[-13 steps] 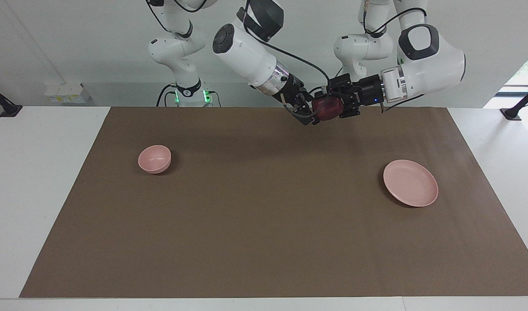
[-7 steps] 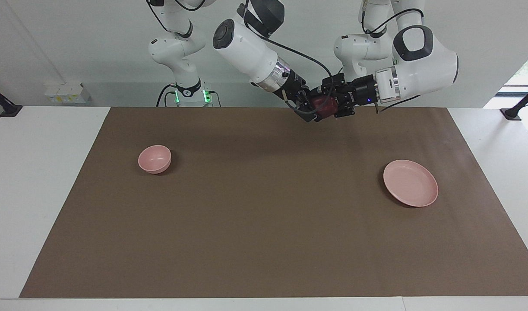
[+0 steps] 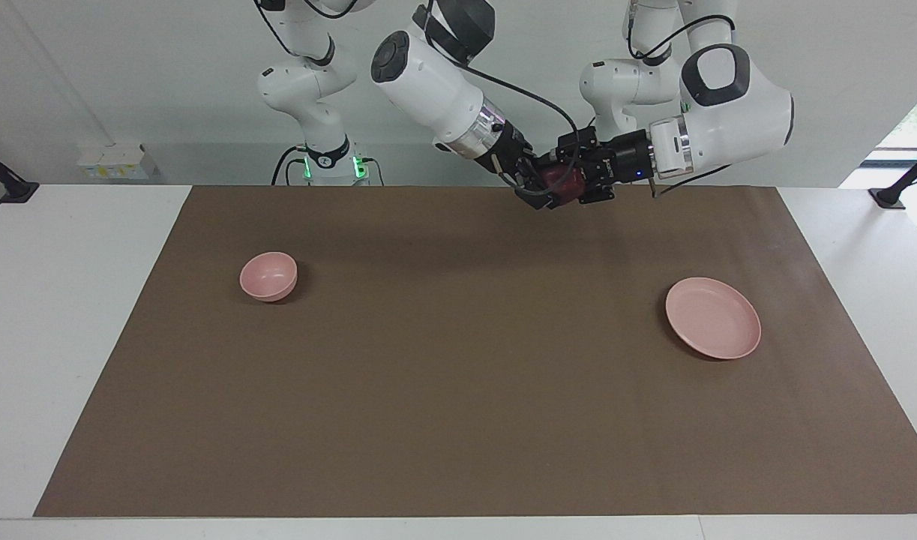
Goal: Move apple from plate to bowl
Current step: 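Close the right gripper on the apple held by the left gripper, then carry the apple with the right gripper while the left gripper withdraws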
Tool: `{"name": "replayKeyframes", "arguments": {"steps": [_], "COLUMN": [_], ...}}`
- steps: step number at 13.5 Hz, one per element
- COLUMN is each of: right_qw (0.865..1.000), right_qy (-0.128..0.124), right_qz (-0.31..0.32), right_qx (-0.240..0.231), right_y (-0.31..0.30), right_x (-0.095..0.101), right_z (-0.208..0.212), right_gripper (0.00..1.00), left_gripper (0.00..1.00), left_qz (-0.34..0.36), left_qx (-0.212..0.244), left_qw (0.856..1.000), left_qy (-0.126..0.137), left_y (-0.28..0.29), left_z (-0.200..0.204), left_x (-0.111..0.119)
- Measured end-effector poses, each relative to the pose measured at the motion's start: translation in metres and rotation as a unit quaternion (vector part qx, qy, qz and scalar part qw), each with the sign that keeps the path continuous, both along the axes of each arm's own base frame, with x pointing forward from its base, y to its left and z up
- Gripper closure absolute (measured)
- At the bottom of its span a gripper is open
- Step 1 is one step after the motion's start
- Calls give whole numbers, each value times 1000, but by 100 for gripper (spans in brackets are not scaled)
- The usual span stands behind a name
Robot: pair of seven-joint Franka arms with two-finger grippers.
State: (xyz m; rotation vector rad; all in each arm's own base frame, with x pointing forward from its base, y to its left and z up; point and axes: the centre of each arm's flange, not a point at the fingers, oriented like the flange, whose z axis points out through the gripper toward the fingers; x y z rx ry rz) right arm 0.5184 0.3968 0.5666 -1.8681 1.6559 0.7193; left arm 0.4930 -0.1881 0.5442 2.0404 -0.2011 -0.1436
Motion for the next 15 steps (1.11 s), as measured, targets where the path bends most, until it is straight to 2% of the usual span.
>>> {"name": "replayKeyframes", "arguments": {"steps": [6,7,9,13,15], "right_qw": [1000,1000,1000,1000,999], "right_qy": [-2,-4,-9,-10,-24], "right_qz": [1,3,9,11,16], "right_qx": [1,-1,-6,-7,-27], "right_y": [0,0,1,1,-3], "right_x": [0,0,0,0,2], "right_z": [2,1,-2,-3,-4], "right_gripper": [28,28,28,28,28], "left_gripper": [28,22,0,0,0], "left_qz": [1,3,12,15,16], "left_qx": [0,0,0,9,31], "left_qw": [1000,1000,1000,1000,999], "left_qy": [-1,0,3,7,12], "left_y": [1,2,6,9,11], "left_z": [2,2,7,8,8], "left_x": [0,0,1,0,0]}}
